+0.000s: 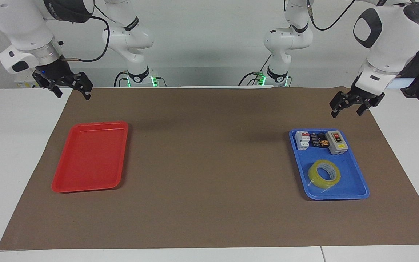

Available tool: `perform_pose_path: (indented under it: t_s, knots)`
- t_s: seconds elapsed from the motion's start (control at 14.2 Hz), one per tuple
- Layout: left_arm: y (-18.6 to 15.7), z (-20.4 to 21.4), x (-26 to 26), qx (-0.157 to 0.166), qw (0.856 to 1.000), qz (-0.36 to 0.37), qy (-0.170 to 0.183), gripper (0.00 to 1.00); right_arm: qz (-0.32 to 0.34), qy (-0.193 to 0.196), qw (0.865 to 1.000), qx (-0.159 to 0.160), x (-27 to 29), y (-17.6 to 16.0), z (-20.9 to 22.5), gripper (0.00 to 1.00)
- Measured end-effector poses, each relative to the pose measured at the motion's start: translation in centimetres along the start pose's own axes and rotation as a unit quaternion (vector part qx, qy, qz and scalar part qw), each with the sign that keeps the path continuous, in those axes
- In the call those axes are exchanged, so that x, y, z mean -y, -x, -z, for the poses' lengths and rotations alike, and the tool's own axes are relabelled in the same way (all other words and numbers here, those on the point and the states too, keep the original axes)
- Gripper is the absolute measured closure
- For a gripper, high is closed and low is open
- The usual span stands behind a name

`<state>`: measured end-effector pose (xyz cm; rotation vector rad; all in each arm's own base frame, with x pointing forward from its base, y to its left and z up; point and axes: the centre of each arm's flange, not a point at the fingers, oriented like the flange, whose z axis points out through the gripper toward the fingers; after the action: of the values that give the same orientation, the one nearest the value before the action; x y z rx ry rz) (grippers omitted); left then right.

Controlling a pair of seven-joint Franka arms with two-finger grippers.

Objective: Place and move tape with both arms
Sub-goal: 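Reach the left gripper down to the yellow tape roll in the blue tray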

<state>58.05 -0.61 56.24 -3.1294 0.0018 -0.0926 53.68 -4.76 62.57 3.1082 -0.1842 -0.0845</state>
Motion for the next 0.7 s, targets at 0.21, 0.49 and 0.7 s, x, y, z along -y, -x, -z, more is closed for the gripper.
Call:
perform_pose_path:
  t_s: [0.21,0.49,0.7]
  knots:
    - [-3.0,-5.9,1.8,-0.007,1.000,0.001,0.001,0.00,0.000,0.000,1.000,0.000,0.0,0.0,0.0,0.00]
    - [-5.8,-13.2,3.2,-0.023,1.000,0.009,0.003,0.00,0.000,0.000,1.000,0.000,0.0,0.0,0.0,0.00]
    - [-6.4,-18.5,3.1,-0.034,0.999,0.008,0.005,0.00,0.000,0.000,1.000,0.000,0.0,0.0,0.0,0.00]
